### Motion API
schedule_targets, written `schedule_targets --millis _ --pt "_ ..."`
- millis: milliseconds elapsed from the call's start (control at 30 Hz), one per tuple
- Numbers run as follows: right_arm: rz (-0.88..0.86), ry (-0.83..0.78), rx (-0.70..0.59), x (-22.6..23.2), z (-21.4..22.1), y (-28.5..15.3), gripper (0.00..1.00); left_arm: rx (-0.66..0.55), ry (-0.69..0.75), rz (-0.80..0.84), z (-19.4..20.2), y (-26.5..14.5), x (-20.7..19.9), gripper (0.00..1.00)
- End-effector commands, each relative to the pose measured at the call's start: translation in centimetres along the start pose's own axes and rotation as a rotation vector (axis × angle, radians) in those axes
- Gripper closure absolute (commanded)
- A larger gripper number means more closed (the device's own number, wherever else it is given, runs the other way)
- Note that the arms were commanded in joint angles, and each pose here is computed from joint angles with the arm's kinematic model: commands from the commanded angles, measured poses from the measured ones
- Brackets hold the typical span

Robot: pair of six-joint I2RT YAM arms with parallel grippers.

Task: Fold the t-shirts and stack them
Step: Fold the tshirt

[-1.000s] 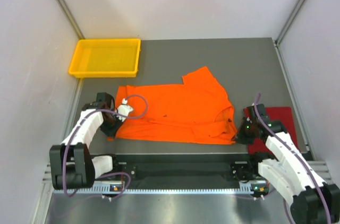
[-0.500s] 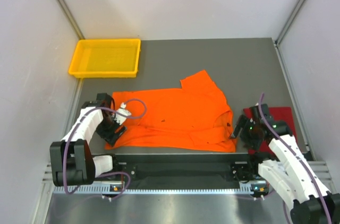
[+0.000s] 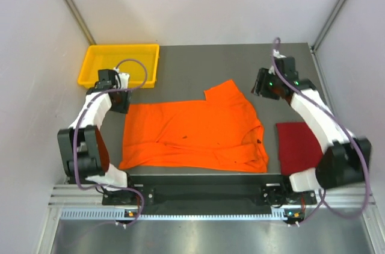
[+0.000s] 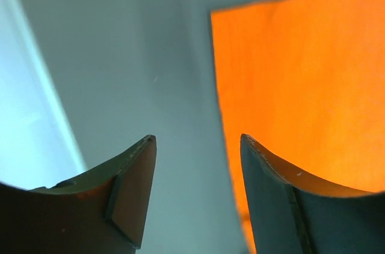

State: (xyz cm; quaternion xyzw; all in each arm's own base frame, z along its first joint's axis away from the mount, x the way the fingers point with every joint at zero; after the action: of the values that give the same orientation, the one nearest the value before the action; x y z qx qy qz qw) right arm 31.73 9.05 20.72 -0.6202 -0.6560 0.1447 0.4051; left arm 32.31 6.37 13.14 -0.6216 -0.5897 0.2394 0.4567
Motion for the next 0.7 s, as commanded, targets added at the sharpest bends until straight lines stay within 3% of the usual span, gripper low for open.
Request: schedule_targets --millis 0,200,333,467,667 --pt "-0.073 -0.116 -0.015 2.1 -3.8 5.2 0.47 -0.074 -0.173 -0.03 -2.8 2.4 1.0 0.36" --pt "-0.08 -0.116 0.097 2.9 -3.0 12.5 0.49 -0.091 -0.249 0.055 -3.4 5.8 -0.4 0.34" --pt "0.004 -0.142 0.205 1.9 -0.8 17.6 0.49 -0.084 -0.302 0.059 -3.5 7.7 -0.6 0.34" --pt "0.004 -0.132 0.262 1.8 0.8 20.0 0.54 -0.075 -0.359 0.094 -3.4 9.6 -0.2 0.36" --pt "-0.069 -0.12 0.291 3.1 2.5 20.1 0.87 -0.086 -0.384 0.219 -3.2 10.6 -1.0 0.38"
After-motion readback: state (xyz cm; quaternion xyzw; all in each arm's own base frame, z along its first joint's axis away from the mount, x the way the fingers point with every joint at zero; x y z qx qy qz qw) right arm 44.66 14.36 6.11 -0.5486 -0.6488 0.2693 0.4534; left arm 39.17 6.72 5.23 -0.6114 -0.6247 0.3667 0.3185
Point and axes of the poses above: each gripper's point midway between its finger pads, its own y axis out along the fingers, its own x axis along the line the jaws close on, z = x × y, the point moved 3 cm from there along -y, back along the fingers, and after that the axes turned 4 degrees about y, right-handed, at the moved point
